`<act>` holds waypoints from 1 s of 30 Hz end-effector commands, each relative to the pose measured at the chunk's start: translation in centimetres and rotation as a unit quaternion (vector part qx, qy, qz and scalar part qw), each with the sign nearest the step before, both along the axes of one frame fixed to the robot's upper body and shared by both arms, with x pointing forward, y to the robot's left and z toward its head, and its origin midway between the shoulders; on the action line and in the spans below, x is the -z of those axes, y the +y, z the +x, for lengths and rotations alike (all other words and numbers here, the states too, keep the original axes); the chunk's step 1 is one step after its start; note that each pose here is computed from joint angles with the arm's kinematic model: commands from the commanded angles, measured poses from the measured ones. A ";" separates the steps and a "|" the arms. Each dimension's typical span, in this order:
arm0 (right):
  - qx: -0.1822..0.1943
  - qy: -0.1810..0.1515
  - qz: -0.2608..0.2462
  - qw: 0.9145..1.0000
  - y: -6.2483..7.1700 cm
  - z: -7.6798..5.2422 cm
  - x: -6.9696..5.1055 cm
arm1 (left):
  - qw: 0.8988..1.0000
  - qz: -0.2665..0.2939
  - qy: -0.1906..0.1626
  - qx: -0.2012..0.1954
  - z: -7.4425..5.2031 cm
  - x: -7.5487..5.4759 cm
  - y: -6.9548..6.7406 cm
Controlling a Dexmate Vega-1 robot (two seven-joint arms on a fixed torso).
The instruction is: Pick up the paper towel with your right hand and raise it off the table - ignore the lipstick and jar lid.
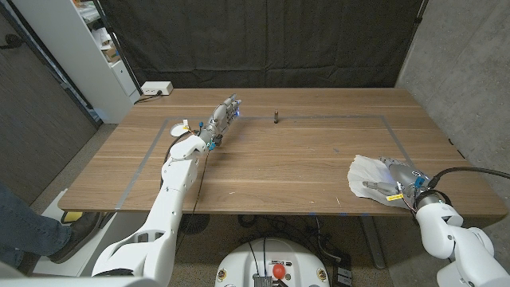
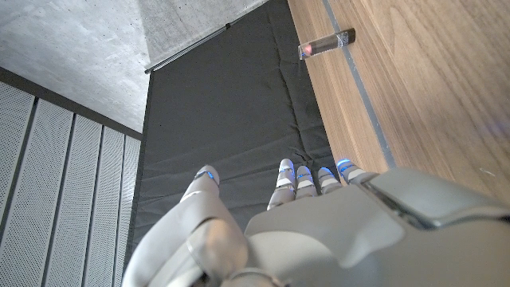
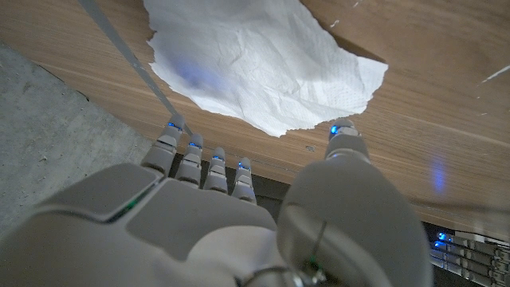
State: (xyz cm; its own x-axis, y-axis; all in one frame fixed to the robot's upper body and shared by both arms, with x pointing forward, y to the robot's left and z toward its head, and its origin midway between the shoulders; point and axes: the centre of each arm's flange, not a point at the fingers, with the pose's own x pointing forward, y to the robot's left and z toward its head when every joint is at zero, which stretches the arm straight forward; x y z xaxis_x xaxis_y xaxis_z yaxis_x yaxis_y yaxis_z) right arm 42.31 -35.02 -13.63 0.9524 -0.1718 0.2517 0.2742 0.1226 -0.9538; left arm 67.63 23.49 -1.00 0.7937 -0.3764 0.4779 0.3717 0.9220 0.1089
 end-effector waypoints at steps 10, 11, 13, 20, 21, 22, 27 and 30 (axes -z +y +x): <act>0.006 0.018 0.011 1.000 -0.4 0.8 1.4 | 1.000 0.002 0.005 -0.002 -0.1 0.3 -0.3; 0.005 0.018 0.011 1.000 -0.5 0.9 1.5 | 1.000 0.002 0.005 -0.002 -0.1 0.3 -0.3; 0.006 0.022 0.014 1.000 -0.6 1.0 1.6 | 1.000 0.002 0.006 -0.002 -0.1 0.4 -0.3; 0.011 0.036 0.020 0.999 -0.9 1.4 2.1 | 1.000 0.003 0.009 -0.002 0.1 0.5 -0.3; 0.012 0.038 0.020 0.999 -0.9 1.5 2.1 | 1.000 0.003 0.010 -0.002 0.1 0.5 -0.4; 0.011 0.041 0.020 0.999 -1.0 1.5 2.1 | 1.000 0.003 0.010 -0.002 0.2 0.6 -0.4; 0.014 0.048 0.020 0.999 -1.2 1.9 2.0 | 1.000 0.004 0.012 -0.002 0.4 0.5 -0.5; 0.015 0.052 0.023 0.998 -1.3 2.1 2.0 | 1.000 0.005 0.013 -0.001 0.6 0.5 -0.6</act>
State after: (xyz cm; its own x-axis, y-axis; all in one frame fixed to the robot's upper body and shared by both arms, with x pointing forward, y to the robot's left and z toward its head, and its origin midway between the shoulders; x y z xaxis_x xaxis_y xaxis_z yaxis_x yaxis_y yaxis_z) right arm 43.68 -35.92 -15.44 0.9628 -0.2019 0.1794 0.2117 0.1516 -0.9655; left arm 67.77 23.17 -1.46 0.8034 -0.3758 0.4619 0.3696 0.9229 0.1080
